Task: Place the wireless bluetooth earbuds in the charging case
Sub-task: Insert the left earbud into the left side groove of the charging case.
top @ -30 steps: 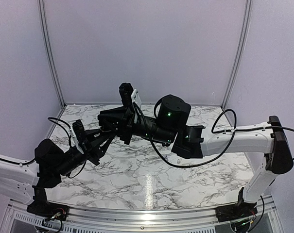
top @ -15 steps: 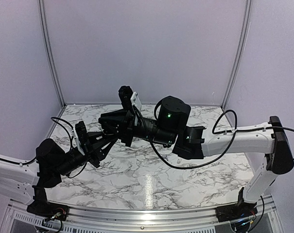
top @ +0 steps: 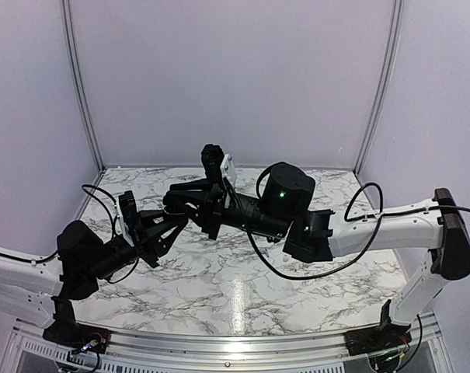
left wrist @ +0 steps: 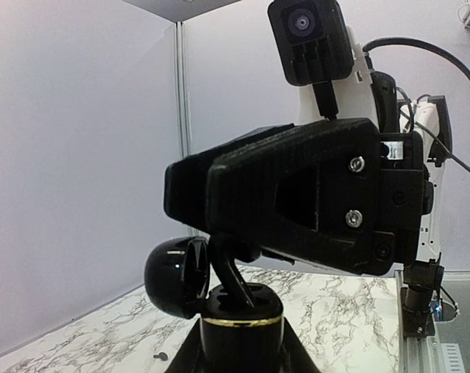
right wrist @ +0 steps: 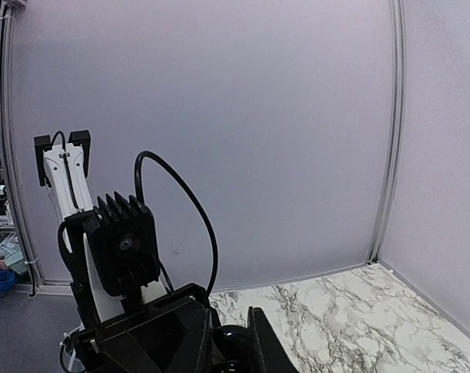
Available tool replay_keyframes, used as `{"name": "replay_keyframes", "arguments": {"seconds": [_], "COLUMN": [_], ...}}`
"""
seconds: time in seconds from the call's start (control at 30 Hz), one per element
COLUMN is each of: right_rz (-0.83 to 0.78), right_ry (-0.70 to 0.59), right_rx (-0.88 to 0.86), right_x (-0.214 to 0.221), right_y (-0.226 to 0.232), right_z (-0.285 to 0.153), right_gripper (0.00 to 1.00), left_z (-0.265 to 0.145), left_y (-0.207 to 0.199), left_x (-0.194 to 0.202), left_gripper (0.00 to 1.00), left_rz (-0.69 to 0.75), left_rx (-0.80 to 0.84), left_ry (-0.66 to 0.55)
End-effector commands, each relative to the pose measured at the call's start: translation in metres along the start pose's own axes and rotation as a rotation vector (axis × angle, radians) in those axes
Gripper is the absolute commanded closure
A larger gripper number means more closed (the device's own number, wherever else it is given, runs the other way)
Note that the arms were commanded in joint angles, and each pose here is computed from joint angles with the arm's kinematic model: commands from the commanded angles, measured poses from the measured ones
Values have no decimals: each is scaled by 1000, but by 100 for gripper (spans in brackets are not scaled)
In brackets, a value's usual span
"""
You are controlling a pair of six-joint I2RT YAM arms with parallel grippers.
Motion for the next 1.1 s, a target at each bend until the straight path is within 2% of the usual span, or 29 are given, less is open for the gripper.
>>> {"name": "replay_keyframes", "arguments": {"seconds": [0.0,0.3,1.07], "right_rz": [-13,-72,-154], "right_ry": [26,-94,-139], "right_rx": [-22,5,50], "right_x": [10,-13,-26], "right_y": [6,5,1], "right_z": [-1,-1,5], "right_gripper": [92,94,94], "left_z": [4,7,12], "left_y": [13,10,7], "left_x": [-36,-33,-27], "left_gripper": [100,100,100], "left_rz": [-22,-26,-27], "left_rx": [-59,-25,3], "left_ry": [-157,-158,-137]}}
Point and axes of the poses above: each gripper's point midway between its finger pads, its own z axis out along the fingers, its own y axis along the line the jaws close on, x = y × z, the point moved 7 cm from there along -z, back along the fingers, and after that the axes turned 5 degrees about z, right-handed, at the moved point
